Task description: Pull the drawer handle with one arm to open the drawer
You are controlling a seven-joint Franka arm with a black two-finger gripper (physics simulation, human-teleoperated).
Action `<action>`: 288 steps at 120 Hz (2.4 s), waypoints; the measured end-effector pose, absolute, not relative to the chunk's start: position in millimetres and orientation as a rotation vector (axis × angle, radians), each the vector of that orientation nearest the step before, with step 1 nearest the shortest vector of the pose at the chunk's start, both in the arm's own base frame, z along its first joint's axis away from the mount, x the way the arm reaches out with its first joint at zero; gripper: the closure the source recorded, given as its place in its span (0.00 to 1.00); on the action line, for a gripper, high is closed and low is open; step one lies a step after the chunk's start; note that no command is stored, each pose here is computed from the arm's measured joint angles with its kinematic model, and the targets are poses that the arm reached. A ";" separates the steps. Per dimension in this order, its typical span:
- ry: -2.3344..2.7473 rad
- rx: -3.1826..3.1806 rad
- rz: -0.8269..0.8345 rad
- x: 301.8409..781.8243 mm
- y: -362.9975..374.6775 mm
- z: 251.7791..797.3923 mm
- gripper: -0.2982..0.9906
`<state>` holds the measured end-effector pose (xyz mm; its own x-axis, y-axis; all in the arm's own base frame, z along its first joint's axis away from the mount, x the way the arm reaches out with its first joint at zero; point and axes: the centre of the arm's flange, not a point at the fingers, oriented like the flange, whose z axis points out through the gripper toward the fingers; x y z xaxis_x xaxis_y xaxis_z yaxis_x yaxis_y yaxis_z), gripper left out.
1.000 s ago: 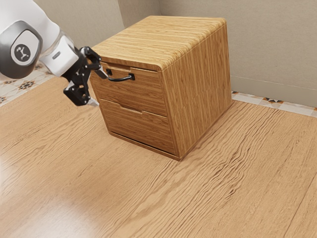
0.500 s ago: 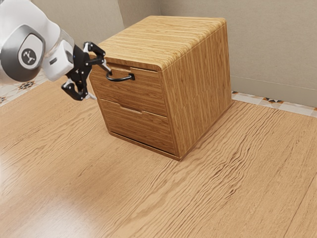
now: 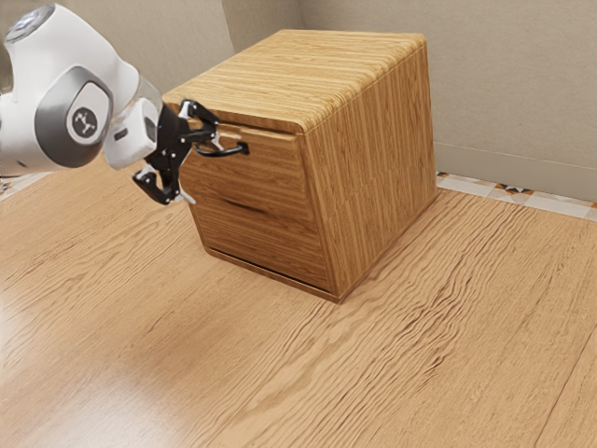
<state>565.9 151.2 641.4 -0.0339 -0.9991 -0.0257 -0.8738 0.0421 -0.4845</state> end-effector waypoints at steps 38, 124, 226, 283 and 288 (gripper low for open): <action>1.977 -1.865 -0.542 526.3 152.3 633.5 0.23; 1.973 -1.837 -0.662 448.1 148.1 625.2 0.20; 1.996 -1.847 -0.688 390.0 159.9 620.8 0.23; 2.017 -1.821 -0.667 376.1 159.3 641.3 0.26; 2.014 -1.798 -0.669 374.8 155.8 657.7 0.26</action>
